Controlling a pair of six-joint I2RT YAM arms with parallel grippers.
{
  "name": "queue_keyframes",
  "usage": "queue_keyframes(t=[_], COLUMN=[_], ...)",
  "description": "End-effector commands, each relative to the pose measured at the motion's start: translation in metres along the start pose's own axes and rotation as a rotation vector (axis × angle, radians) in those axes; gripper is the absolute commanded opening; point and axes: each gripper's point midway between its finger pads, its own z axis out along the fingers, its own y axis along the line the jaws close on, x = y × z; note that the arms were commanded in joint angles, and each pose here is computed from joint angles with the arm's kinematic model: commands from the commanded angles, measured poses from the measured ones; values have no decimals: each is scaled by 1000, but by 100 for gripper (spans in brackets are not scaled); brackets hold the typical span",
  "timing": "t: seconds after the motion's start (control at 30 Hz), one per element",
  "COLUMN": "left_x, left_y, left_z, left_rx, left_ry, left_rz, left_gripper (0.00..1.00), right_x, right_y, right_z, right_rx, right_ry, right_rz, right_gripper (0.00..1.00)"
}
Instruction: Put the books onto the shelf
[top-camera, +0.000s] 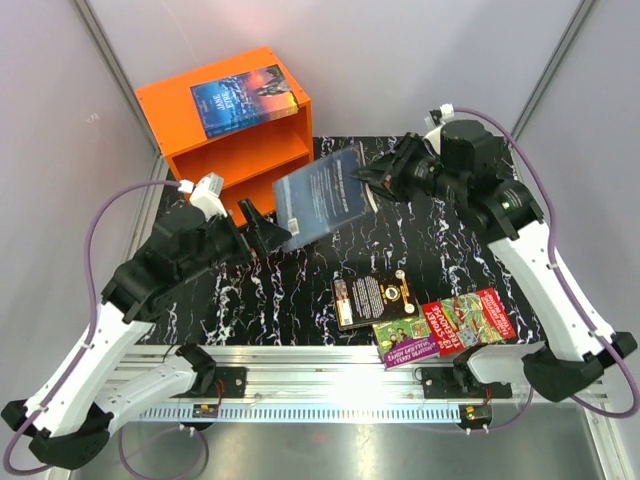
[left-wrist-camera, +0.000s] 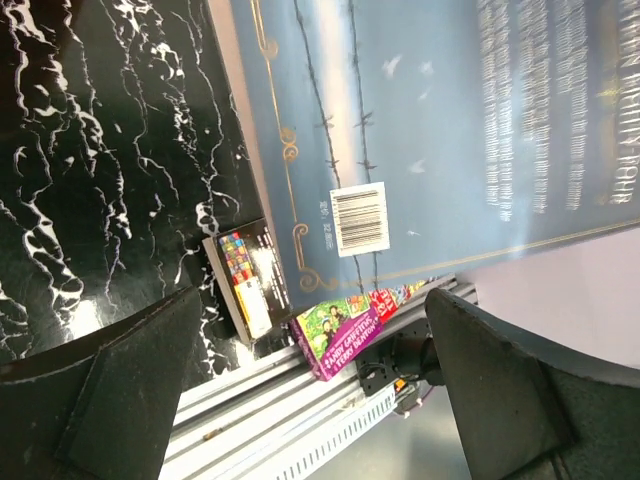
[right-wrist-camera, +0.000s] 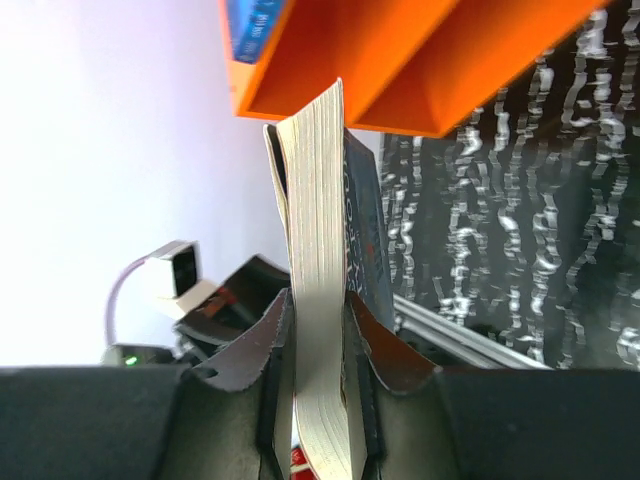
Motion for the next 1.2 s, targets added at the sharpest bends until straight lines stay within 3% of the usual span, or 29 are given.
queue_keyframes(t=[0.0,0.17,0.33,0.47,0.63,0.9,1.17], left_x=[-25,-40,-58,-59,-66,-60,-79], left_y=[-28,-38,-49,-36,-36,-15,-20], left_z=[0,7,6,9,2,-4,-6], left_rx=[130,186,313,307,344,311,359], left_ry=[-67,-79,-130,-111,-138,-121,-158], left_rz=[-14,-35,-109,-145,-176,-197,-235], left_gripper=[99,99,99,99,88,96,98], right_x=[-7,-3,6,9,9,-21,-19], right_y=[76,93,82,68,61,80,75], right_z=[-24,-34,-35,-28,-24,-37,-28], right_rx=[-258,-357,-387,-451,-463,-637,-620], right_ry=[29,87,116,166,163,124,157], right_rz=[14,113,182,348,358,447,450], right_gripper=[0,0,0,0,0,0,0])
